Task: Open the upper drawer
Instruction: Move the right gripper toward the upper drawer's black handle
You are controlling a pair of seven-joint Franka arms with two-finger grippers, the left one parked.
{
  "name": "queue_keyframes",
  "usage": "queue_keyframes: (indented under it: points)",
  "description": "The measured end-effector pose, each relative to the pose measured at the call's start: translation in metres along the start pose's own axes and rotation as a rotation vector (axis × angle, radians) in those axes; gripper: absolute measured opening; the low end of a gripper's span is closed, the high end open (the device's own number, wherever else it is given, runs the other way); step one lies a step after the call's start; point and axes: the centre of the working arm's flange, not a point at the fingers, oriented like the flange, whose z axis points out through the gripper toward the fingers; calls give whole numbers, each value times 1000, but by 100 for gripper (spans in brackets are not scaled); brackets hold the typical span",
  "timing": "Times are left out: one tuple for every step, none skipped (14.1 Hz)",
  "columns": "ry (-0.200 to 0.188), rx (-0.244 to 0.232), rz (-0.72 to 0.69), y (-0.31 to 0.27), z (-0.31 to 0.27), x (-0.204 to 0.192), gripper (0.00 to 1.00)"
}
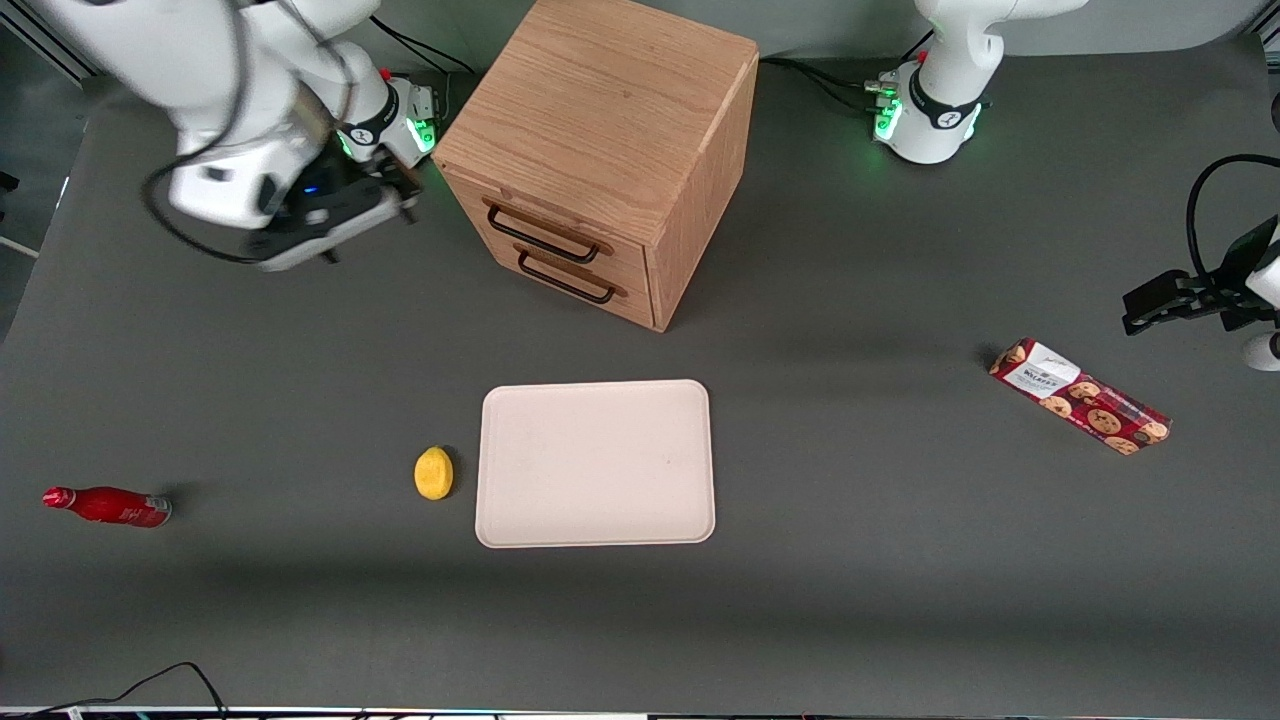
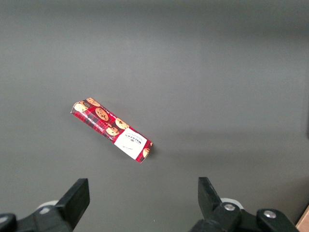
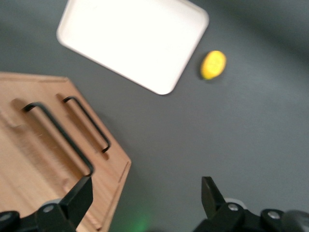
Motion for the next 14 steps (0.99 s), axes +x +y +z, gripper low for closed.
queue_keyframes:
  points:
    - [-11, -3, -43, -23, 6, 3, 100]
    - [-20, -7, -83, -46, 11, 5, 100]
    - [-26, -10, -120, -65, 15, 6, 100]
    - [-33, -10, -155, -81, 19, 7, 100]
    - [-40, -1, -179, -92, 22, 7, 100]
    - [-46, 13, -187, -96, 25, 8, 100]
    - [-51, 23, -187, -94, 28, 10, 100]
    - [-57, 31, -187, -89, 31, 12, 100]
    - [-65, 49, -187, -83, 35, 15, 100]
    - [-76, 83, -182, -77, 42, 19, 100]
    - [-89, 132, -181, -72, 50, 23, 100]
    - [-101, 178, -183, -65, 59, 27, 100]
    - [-112, 208, -183, -59, 67, 32, 100]
    - [-123, 220, -181, -55, 75, 35, 100]
